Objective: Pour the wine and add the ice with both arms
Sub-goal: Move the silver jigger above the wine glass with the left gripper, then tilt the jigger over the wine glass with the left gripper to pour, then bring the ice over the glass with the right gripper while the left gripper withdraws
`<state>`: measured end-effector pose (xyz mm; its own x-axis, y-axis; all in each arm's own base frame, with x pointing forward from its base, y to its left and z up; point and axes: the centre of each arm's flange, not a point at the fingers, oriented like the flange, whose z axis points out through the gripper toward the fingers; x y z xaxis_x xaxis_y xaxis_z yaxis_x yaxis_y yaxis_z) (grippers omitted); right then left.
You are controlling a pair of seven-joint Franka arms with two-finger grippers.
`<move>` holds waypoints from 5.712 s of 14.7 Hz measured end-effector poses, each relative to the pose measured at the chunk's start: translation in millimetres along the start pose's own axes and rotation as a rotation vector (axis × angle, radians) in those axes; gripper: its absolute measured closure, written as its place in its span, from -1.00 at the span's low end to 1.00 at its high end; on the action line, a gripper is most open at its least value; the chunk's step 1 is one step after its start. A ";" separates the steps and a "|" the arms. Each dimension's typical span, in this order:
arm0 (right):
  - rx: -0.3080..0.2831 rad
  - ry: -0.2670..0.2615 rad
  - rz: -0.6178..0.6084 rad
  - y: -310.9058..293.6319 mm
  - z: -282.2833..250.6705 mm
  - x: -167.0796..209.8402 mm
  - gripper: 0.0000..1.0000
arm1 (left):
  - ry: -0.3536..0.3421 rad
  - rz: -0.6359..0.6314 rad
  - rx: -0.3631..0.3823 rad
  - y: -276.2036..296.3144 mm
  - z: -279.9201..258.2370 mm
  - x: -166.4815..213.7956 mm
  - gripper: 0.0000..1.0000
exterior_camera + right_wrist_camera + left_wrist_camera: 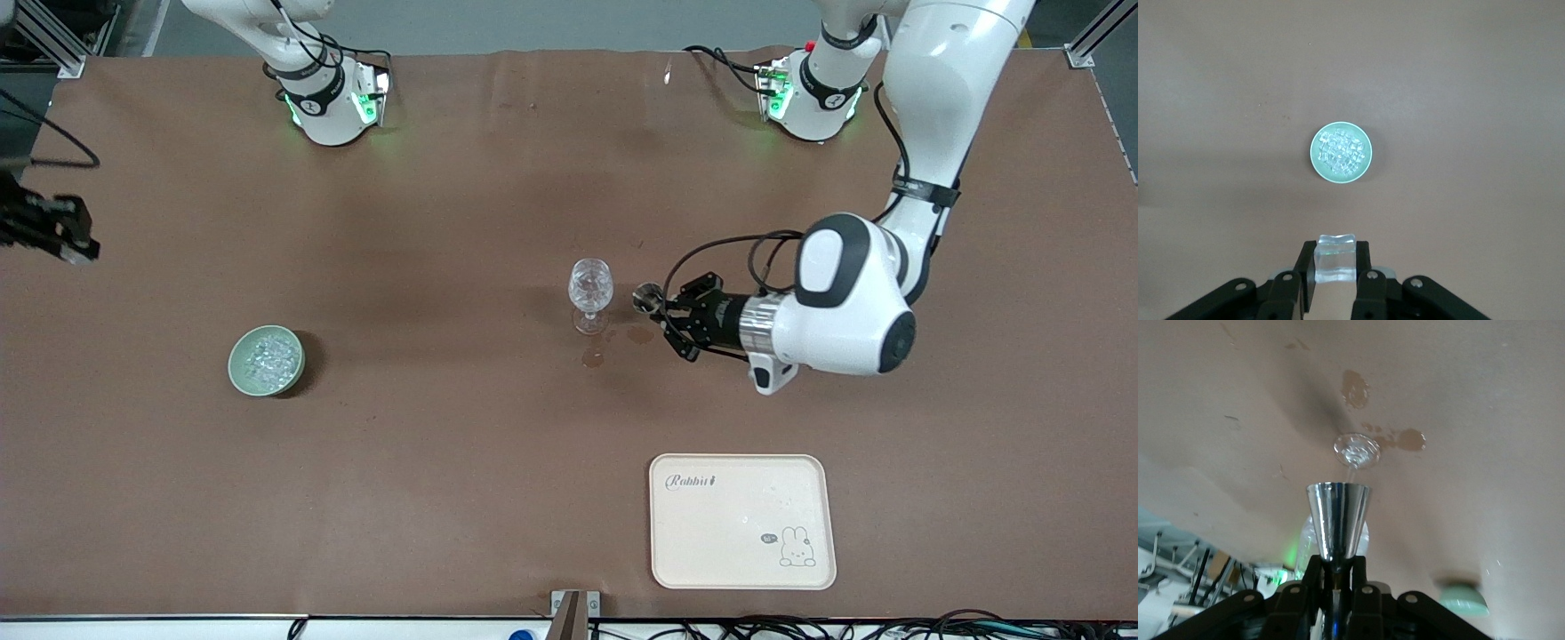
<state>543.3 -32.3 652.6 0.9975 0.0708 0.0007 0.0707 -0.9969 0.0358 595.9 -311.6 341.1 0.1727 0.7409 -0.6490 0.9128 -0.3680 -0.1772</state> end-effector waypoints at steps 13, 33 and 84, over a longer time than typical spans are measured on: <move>-0.001 0.015 0.076 1.1 17.3 1.8 0.45 | 0.315 -0.110 0.023 -17.2 60.2 -69.1 0.58; 0.003 0.010 0.077 0.6 17.9 1.1 0.45 | 0.567 -0.147 -0.068 -31.8 78.0 -112.2 0.58; 0.188 0.084 0.069 -561.3 210.3 2.8 0.45 | -0.486 -0.376 -0.781 77.8 -96.0 363.6 0.58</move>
<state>507.2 519.9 422.3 0.9967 -0.0034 0.0805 0.0091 -0.9880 -0.1543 765.3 -16.9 162.4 -0.1894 0.3579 -0.9143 0.8947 0.4465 -0.0105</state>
